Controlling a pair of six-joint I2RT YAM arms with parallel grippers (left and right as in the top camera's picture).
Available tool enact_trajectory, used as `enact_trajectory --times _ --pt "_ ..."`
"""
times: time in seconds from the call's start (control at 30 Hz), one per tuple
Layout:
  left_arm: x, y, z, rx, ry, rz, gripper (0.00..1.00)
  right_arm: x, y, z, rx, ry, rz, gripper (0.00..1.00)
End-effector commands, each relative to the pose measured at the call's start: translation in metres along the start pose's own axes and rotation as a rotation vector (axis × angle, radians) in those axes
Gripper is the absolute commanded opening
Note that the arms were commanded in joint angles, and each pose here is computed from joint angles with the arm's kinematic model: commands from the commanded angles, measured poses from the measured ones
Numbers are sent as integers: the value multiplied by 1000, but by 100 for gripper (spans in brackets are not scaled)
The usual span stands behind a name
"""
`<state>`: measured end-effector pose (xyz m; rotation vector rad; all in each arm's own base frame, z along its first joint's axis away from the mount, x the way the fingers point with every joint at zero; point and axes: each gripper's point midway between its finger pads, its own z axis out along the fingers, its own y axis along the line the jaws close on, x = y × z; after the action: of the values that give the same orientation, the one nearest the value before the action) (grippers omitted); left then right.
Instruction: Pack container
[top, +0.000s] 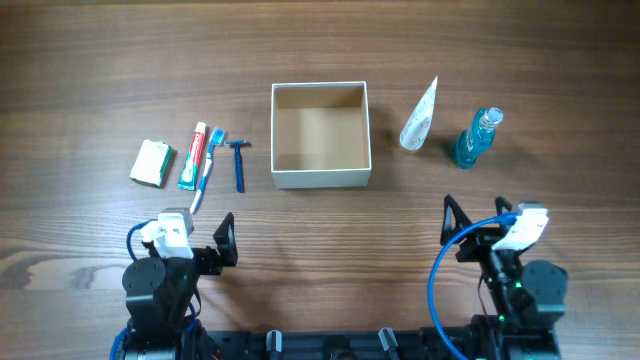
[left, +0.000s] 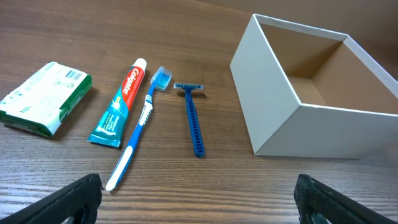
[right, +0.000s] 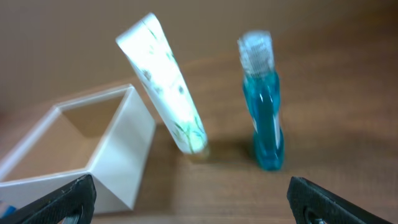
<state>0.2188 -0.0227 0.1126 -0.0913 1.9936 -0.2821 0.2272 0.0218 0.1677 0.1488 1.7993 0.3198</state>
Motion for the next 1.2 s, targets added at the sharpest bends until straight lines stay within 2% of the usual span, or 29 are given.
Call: enact_trajectory --times 0.0,0.13,0.3,0.57,0.6,0.73,0.87,0.97,1.17 --pt "3 -2 1 20 4 9 100 -68 27 -18 -52 -82 -26 100" --pt "3 -2 1 20 4 8 100 -108 31 -12 -1 -10 -20 100" --pt "3 -2 1 20 5 9 100 -148 32 14 74 192 -63 100" --pt "3 -2 1 20 4 9 100 -184 50 57 3 374 -145 97" --pt "3 -2 1 20 5 9 100 -184 49 63 1 390 -160 95" --pt "3 -2 1 20 5 9 100 -176 33 90 65 479 -150 94" --pt "3 -2 1 20 4 9 100 -151 7 122 173 623 -114 93" --pt "3 -2 1 20 5 9 100 -132 -15 135 274 702 -68 88" --pt "3 -2 1 20 5 9 100 -89 -33 151 302 855 -51 84"
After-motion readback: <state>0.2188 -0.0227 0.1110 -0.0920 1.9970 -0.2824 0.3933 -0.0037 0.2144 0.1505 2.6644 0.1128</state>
